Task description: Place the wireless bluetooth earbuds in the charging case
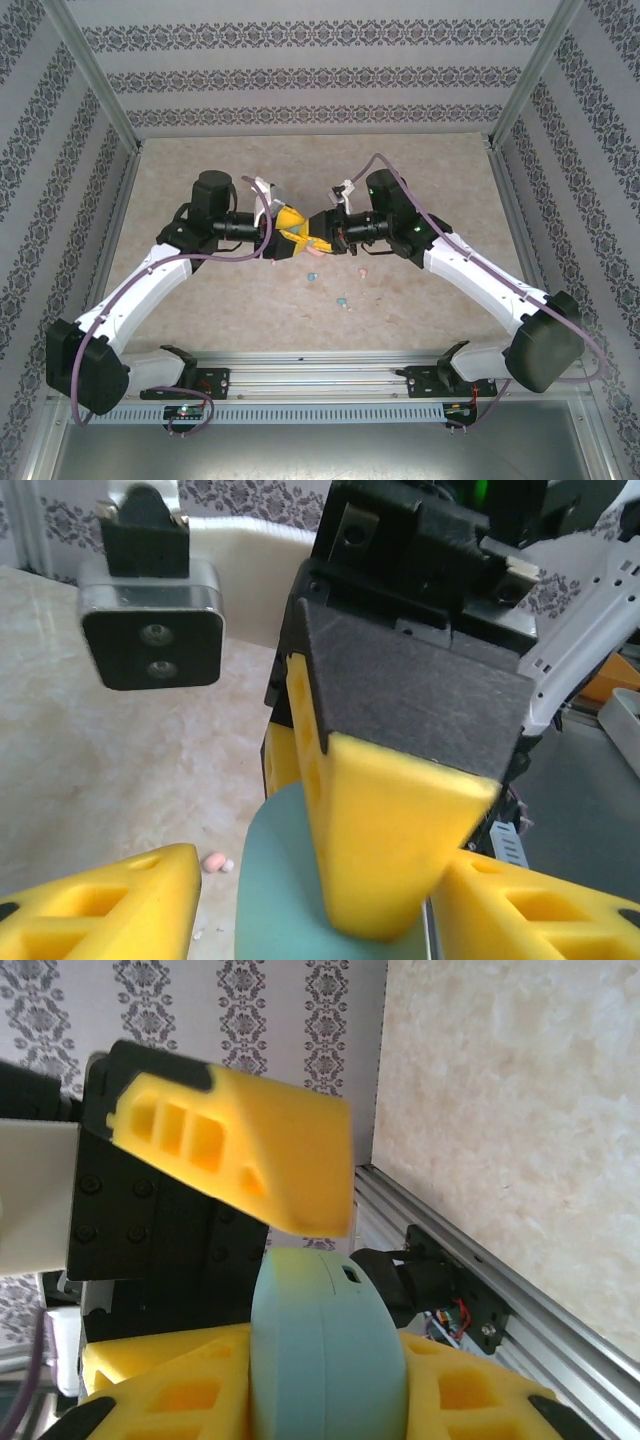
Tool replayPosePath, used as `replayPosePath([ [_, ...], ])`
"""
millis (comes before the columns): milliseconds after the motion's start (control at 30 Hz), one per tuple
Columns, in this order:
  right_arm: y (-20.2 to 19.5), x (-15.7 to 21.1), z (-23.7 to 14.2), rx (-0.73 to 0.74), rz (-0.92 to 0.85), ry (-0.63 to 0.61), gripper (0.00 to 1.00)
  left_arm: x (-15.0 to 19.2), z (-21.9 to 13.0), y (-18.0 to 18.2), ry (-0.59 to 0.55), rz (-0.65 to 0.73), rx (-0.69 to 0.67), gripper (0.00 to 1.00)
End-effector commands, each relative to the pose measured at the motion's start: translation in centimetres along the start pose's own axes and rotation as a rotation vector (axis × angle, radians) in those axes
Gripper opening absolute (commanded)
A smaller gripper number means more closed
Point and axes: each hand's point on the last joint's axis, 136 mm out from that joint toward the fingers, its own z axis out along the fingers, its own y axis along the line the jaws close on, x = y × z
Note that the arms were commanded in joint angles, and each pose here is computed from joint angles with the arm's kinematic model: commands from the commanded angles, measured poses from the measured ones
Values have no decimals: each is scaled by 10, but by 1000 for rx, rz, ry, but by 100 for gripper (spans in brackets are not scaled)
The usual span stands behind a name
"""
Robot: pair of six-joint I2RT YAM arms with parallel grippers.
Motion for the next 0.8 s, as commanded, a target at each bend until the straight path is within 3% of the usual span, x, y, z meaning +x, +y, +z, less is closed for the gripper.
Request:
replayPosePath([
  [0, 26, -2, -10, -97, -22, -31, 20, -21, -10, 1, -122, 33, -24, 58],
  [400, 31, -2, -12, -124, -11, -29, 20, -11, -1, -2, -178, 13, 61, 48],
  [767, 31, -3, -10, -140, 7, -24, 20, -13, 2, 0, -193, 18, 78, 28],
])
